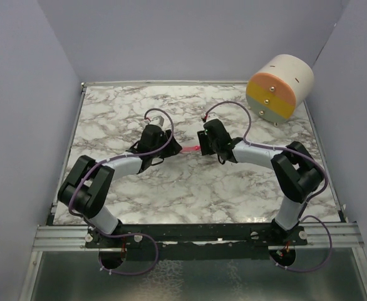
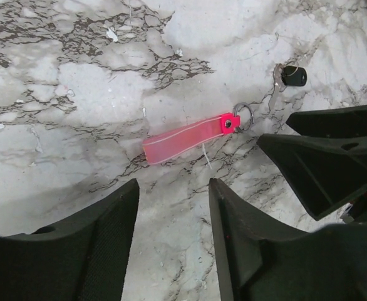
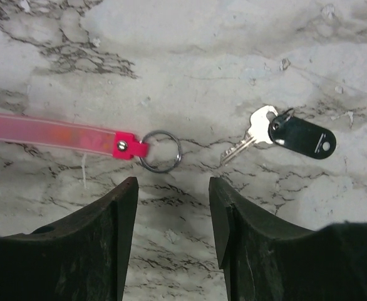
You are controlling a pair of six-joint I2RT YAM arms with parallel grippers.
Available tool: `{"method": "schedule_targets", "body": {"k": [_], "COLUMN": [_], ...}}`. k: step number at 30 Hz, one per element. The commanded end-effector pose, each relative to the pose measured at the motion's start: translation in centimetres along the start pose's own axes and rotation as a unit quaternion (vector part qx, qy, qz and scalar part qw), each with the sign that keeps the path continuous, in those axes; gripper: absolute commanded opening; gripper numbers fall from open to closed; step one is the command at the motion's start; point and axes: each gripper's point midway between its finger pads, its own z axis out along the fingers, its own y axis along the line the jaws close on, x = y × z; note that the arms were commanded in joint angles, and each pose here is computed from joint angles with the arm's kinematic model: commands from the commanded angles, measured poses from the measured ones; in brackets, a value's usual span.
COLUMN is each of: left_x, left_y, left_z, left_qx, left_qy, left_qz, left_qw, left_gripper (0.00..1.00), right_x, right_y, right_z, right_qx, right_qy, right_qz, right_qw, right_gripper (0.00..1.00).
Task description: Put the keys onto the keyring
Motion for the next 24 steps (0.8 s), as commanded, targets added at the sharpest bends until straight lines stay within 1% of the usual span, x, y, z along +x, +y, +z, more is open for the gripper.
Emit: {"method": "schedule_targets", "body": {"k": [1,3,11,14,22,24], "left_x": [0.1,0.2,1.1,2.1,2.2,1.5], "left_y": [-1.4,-1.6,-2.0,-1.3,-0.3,-0.6], "left_z": [0.9,1.2,2.8,3.5,2.9,2.2], "left_qx": [0.019,0.018,0.015,0.006,-0.015,-0.015], "left_qy": [0.008,0.010,0.023,0.036,0.030,0.015], "left_qz": [0.008,0.009,0.013,0.012,0.019,0.021], "left_qw": [1.000,1.000,1.000,0.999,0.999,1.000], "left_gripper": [0.52,0.53,0.53,0.51,0.50,0.51], "right_x": [-1.5,-1.6,-1.8,-1.9,-2.1,-2.0], "right_y": [-0.2,-0.8,-1.7,-2.0,-1.8,-1.7], "right_z": [-1.3,-1.7,-2.7,-3.0,-3.2,-3.1], "right_qx": [-0.033,-0.033,-0.035,-0.035,-0.044,-0.046], "right_qy": [-0.036,-0.042,-0.054,-0.058,-0.060,-0.059], "right_qz": [0.041,0.048,0.050,0.052,0.051,0.050], "right_qw": [0.998,0.997,0.997,0.996,0.996,0.996], "right_gripper": [0.52,0.54,0.54,0.54,0.54,0.54]}}
